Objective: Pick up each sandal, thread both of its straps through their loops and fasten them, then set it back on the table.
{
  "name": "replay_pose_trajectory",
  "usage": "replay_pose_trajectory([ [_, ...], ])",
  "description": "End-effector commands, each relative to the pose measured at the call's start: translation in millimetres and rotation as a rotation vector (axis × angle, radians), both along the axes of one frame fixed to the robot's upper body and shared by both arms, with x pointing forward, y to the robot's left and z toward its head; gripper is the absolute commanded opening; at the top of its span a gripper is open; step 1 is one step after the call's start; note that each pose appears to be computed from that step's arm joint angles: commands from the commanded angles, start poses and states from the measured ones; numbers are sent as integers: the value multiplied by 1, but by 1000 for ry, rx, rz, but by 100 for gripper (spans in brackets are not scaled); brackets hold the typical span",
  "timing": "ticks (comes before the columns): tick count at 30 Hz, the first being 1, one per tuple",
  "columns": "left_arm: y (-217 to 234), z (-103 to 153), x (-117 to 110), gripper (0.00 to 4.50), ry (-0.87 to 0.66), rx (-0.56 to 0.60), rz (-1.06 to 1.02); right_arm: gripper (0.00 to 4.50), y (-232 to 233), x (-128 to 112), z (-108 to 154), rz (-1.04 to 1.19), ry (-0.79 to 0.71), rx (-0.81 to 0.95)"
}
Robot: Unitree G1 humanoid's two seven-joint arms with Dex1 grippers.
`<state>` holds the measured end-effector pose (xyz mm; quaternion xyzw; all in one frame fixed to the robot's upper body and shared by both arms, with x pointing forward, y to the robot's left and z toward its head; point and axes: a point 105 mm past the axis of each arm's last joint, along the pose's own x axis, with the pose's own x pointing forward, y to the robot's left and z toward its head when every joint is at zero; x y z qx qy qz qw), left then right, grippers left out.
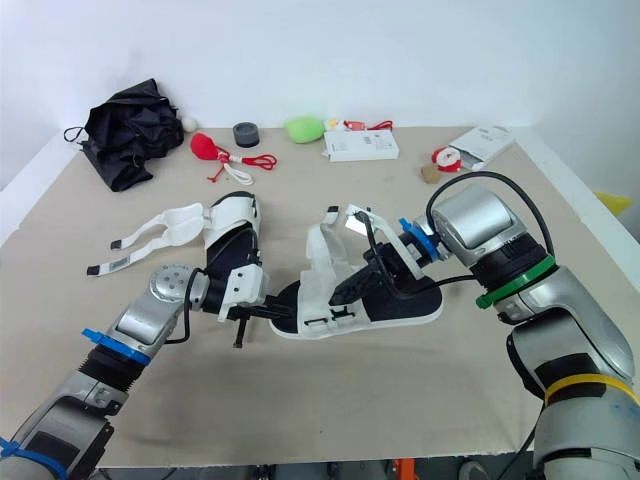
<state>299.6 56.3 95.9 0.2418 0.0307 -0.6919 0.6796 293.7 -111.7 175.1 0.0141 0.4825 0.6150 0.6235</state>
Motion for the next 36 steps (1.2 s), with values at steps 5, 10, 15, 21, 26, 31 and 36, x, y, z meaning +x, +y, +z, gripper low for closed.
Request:
replay_pose_trajectory([
  [5,8,-42,-14,0,134,121,-2,10,-1,-8,-5,20,20,16],
  [10,9,-43,-15,0,134,125,-6,10,-3,4,-17,-44,-13,-27],
  [15,9,-44,-16,0,134,126,-9,10,-4,28,-28,-148,-60,-78],
  [21,10,-45,-16,0,132,128,-6,10,-7,23,-29,-109,-62,-85],
  [26,10,-45,-17,0,135,130,-8,10,-8,15,-17,-68,-28,-36],
  [31,10,-46,-17,0,137,128,-9,10,-8,9,-4,-40,5,11],
  [36,9,-46,-18,0,138,128,-11,10,0,11,9,-44,2,53],
])
